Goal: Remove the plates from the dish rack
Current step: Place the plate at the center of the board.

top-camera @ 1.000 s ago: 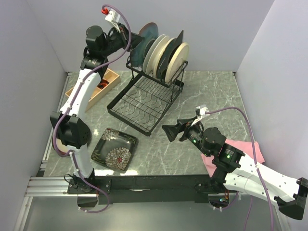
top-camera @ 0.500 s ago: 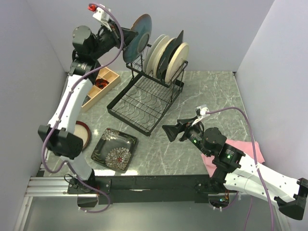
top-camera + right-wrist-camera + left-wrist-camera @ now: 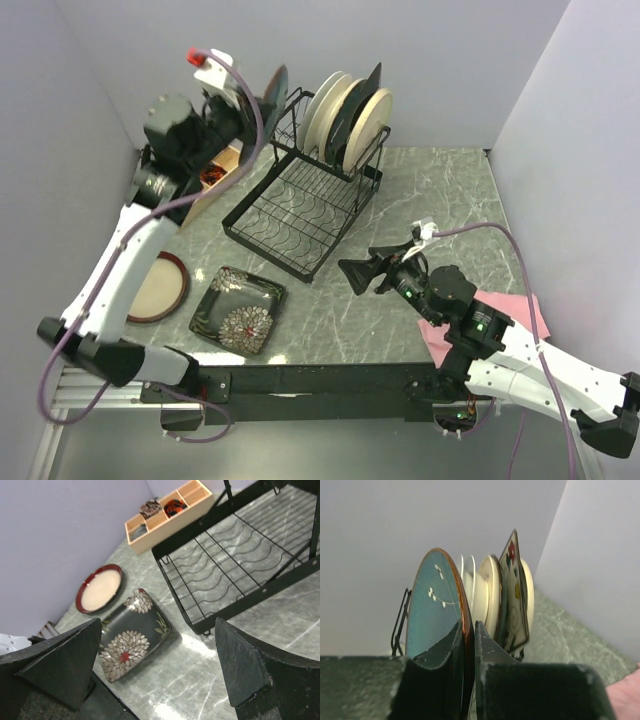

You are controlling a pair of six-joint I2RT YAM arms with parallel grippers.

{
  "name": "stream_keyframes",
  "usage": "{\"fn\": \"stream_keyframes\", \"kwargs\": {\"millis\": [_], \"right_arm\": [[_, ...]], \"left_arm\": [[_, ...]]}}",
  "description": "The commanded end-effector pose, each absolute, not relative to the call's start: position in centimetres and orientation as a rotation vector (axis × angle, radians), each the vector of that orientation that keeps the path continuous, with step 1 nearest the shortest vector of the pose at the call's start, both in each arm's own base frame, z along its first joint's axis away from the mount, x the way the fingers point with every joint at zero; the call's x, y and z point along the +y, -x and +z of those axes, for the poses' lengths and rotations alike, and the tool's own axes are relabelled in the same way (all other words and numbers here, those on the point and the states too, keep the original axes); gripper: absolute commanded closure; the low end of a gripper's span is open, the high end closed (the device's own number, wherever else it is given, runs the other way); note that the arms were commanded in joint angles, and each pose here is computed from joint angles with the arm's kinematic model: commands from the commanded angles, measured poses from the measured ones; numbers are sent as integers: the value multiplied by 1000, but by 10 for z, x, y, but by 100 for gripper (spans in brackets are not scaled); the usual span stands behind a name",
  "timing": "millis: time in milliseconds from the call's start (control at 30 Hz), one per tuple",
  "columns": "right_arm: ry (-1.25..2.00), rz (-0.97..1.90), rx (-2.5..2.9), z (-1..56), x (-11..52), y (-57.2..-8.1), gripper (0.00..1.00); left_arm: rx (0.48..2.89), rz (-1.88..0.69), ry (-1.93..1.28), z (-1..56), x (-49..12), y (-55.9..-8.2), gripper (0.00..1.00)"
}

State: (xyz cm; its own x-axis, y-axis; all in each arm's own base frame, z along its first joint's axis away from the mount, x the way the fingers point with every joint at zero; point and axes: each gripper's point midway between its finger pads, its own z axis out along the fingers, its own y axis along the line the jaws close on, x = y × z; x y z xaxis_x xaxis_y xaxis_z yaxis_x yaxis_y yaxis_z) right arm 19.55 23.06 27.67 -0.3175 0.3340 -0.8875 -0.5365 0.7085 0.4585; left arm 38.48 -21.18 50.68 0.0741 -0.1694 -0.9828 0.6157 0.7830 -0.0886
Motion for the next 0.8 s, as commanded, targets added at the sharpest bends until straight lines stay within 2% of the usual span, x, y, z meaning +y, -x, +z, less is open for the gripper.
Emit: {"fn": "stream_keyframes", "kwargs": {"millis": [0,167,400,533,767], "right_arm": [[126,975,1569,329,225,-186,0],[98,1009,1554,347,212,-177,0],[-7,997,1470,376,169,-166,0],[-53,968,1434,386,149,-164,0],[-115,908,1405,401,122,-163,0]], "left_arm": [[1175,-407,-365,572,-187,-323,99],[1255,-367,-288,549,-182,-280,99],[1484,-310,-327,459,-192,-248,99],[1483,-401,-383,437,-200,-216,99],[1560,-352,-509,394,-238,-192,99]]}}
